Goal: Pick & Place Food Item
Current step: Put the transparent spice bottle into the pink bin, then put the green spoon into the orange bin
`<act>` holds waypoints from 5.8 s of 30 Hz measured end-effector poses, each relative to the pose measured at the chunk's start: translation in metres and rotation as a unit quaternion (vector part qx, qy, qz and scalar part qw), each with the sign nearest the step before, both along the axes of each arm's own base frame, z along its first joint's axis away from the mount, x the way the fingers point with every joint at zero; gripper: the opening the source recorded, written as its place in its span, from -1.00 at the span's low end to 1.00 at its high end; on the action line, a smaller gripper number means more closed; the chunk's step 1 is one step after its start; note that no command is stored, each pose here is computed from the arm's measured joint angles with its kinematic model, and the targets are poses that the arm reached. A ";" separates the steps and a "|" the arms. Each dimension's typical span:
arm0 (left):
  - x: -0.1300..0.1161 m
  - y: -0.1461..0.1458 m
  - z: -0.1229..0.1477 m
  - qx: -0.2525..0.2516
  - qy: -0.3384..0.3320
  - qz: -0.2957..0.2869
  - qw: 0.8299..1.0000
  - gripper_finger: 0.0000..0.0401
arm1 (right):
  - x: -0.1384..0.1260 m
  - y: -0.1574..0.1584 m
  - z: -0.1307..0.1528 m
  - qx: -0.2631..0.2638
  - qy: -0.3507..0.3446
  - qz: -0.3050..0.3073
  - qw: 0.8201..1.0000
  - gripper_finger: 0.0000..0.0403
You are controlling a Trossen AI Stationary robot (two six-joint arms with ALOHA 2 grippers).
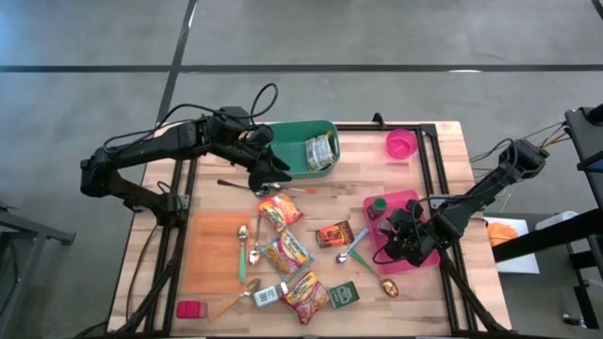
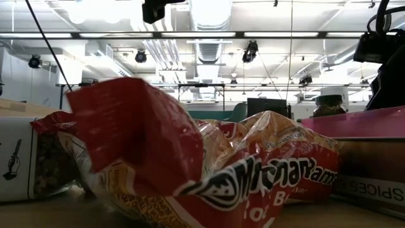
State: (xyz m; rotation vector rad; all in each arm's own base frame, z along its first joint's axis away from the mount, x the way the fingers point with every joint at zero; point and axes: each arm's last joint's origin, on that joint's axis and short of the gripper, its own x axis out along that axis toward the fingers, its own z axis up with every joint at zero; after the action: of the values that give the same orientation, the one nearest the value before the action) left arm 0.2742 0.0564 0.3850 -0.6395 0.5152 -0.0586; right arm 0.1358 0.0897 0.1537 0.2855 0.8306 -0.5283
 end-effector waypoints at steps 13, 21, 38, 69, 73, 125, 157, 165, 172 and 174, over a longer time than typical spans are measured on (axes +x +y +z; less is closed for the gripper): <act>0.000 0.000 0.000 -0.005 0.001 0.003 1.000 0.28 | -0.001 -0.001 -0.002 0.008 -0.001 -0.013 1.000 0.38; 0.000 0.000 0.000 -0.007 0.002 0.004 1.000 0.28 | 0.001 0.001 0.002 0.030 -0.013 -0.031 0.999 0.49; -0.006 -0.001 -0.009 -0.020 0.059 0.003 0.998 0.28 | 0.027 0.026 0.085 0.052 -0.013 0.070 0.996 0.50; -0.042 -0.006 -0.024 0.053 0.217 0.030 0.974 0.28 | 0.132 0.083 0.063 0.076 0.271 0.316 0.906 0.50; -0.044 -0.006 -0.025 0.058 0.225 0.023 0.972 0.28 | 0.139 0.086 0.042 0.077 0.304 0.310 0.898 0.50; -0.058 -0.012 -0.025 0.027 0.256 -0.016 0.966 0.28 | 0.185 0.090 0.044 0.137 0.246 0.278 0.918 -0.94; -0.007 -0.044 -0.026 -0.115 0.159 -0.122 0.973 0.28 | 0.243 0.015 0.187 -0.124 0.115 0.366 0.915 -0.95; 0.008 -0.046 -0.022 -0.159 0.112 -0.150 0.969 0.28 | 0.241 0.012 0.186 -0.130 0.132 0.376 0.908 -0.95; 0.027 -0.046 -0.039 -0.201 0.152 -0.125 0.960 0.28 | 0.244 -0.002 0.185 -0.150 0.145 0.370 0.906 -0.95; 0.032 -0.045 -0.044 -0.204 0.161 -0.123 0.958 0.28 | 0.245 -0.006 0.187 -0.153 0.143 0.370 0.905 -0.95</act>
State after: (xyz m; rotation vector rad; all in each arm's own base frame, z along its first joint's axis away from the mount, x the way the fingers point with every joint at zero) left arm 0.3059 0.0112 0.3408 -0.9934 0.9111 -0.3046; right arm 0.3810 0.0842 0.3412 -0.4072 1.0470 0.0270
